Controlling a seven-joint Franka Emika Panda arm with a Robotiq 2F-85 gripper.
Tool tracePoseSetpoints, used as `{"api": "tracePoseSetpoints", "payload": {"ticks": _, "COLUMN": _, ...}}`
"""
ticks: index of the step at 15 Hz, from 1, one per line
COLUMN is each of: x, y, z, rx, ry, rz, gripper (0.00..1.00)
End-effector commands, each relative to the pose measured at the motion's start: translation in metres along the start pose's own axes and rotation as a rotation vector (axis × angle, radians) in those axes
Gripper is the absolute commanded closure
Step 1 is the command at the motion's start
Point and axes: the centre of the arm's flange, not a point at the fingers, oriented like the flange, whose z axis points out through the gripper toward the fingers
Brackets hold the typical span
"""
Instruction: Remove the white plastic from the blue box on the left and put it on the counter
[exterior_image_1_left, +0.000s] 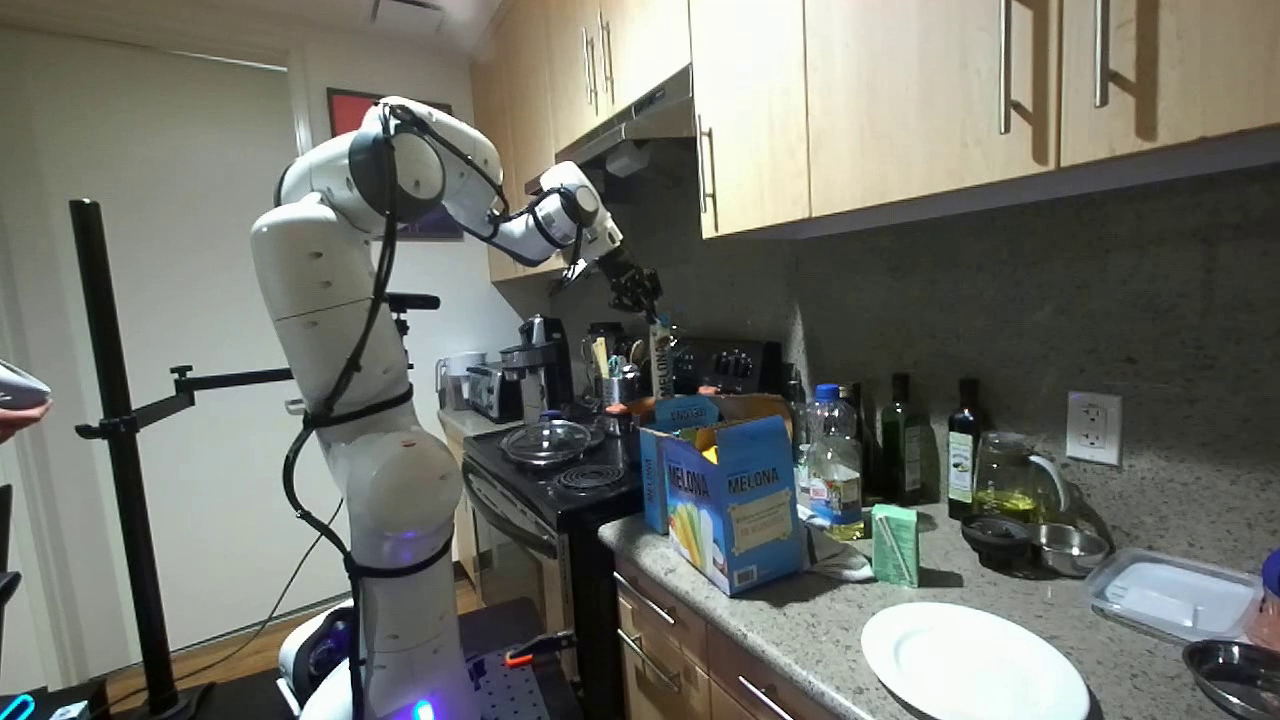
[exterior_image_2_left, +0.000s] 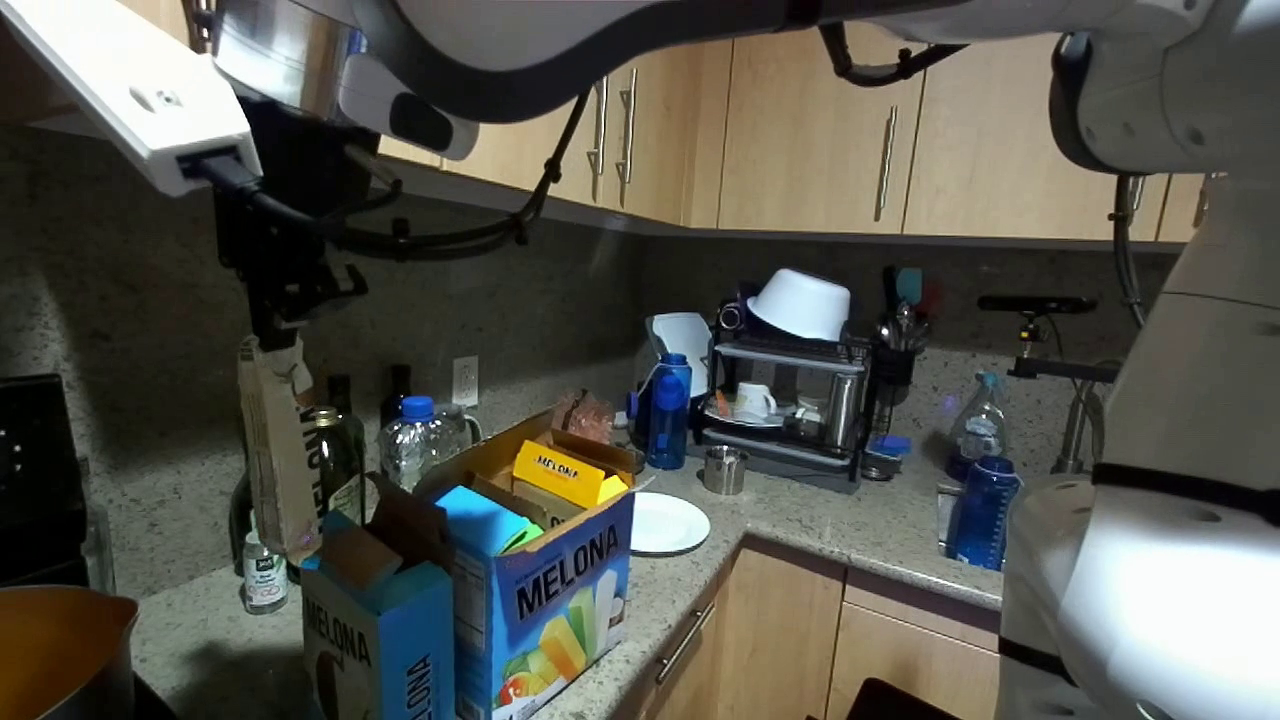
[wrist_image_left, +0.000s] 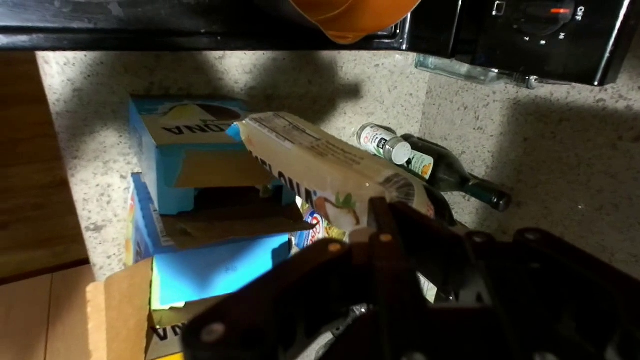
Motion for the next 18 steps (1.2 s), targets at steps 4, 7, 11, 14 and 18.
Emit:
{"api": "tracePoseSetpoints", "payload": {"ticks": 4, "x": -0.014, "y": -0.007, "z": 0.016, "rx": -0.048, "ry": 0.004, "rz": -0.035, "gripper": 0.94}}
{"api": "tracePoseSetpoints", "payload": {"ticks": 7, "x": -0.012, "y": 0.001, "z": 0.039, "rx": -0.086, "ry": -0.005, "rz": -0.034, "gripper": 0.94}}
{"api": "tracePoseSetpoints", "payload": {"ticks": 11, "x": -0.007, "y": 0.010, "z": 0.072, "rx": -0.155, "ry": -0.002, "rz": -0.025, "gripper": 0.94}}
{"api": "tracePoseSetpoints", "payload": {"ticks": 14, "x": -0.005, "y": 0.014, "z": 0.094, "rx": -0.201, "ry": 0.001, "rz": -0.021, "gripper": 0.94}}
{"api": "tracePoseSetpoints", "payload": {"ticks": 18, "x": -0.001, "y": 0.019, "z": 0.119, "rx": -0.252, "ry": 0.006, "rz": -0.009, "gripper": 0.94}}
